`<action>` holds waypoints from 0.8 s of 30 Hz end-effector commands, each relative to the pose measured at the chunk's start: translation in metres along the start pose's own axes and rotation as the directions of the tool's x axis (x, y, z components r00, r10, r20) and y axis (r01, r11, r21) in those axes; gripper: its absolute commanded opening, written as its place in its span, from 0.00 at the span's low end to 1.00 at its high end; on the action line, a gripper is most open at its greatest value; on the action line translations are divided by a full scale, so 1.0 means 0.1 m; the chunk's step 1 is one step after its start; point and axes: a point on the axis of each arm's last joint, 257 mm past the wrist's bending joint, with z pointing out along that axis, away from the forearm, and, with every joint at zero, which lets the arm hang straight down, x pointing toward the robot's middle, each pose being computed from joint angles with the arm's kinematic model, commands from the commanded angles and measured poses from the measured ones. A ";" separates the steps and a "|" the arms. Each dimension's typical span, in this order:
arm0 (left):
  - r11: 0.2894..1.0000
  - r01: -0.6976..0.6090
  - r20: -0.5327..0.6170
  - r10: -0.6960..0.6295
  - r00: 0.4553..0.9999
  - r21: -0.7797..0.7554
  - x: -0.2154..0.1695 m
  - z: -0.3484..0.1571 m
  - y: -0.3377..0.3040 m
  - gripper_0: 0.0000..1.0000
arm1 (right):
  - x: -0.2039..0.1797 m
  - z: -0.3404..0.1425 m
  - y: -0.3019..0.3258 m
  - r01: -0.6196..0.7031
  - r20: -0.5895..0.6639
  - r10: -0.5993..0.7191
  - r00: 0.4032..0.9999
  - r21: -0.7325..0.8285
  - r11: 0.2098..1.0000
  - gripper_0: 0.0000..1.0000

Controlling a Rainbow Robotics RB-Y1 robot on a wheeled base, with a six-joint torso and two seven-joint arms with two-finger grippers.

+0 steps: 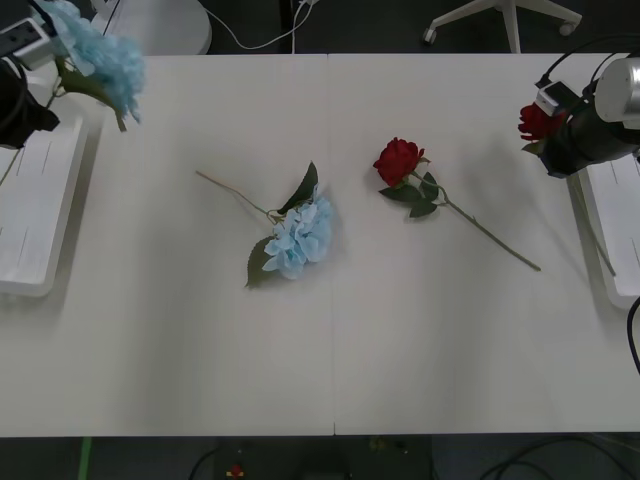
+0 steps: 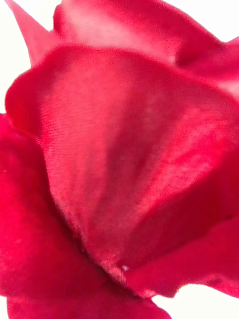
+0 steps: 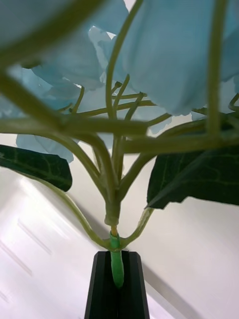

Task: Put the red flowers into the right box and the blue flowers into the left box

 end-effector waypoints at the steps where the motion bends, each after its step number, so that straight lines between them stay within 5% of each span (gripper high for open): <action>1: 0.944 0.319 0.006 -0.320 0.947 -0.087 0.41 -0.44 0.57 0.00 | -0.12 -0.70 -0.75 0.097 -0.010 -0.097 0.995 0.098 0.990 0.00; 9: 0.787 0.548 0.057 -0.557 0.829 -0.282 0.98 -0.56 1.23 0.00 | 0.16 -1.16 -1.34 -0.023 -0.070 0.037 0.997 0.194 0.981 0.00; 18: 0.673 0.569 0.008 -0.642 0.766 -0.473 1.92 -0.53 1.61 0.00 | 0.22 -1.01 -1.69 -0.136 -0.022 0.153 0.988 0.344 0.929 0.00; 24: 0.670 0.535 -0.015 -0.631 0.775 -0.514 2.11 -0.20 1.57 0.00 | 0.27 -0.81 -1.85 -0.129 -0.003 0.147 0.989 0.453 0.882 0.00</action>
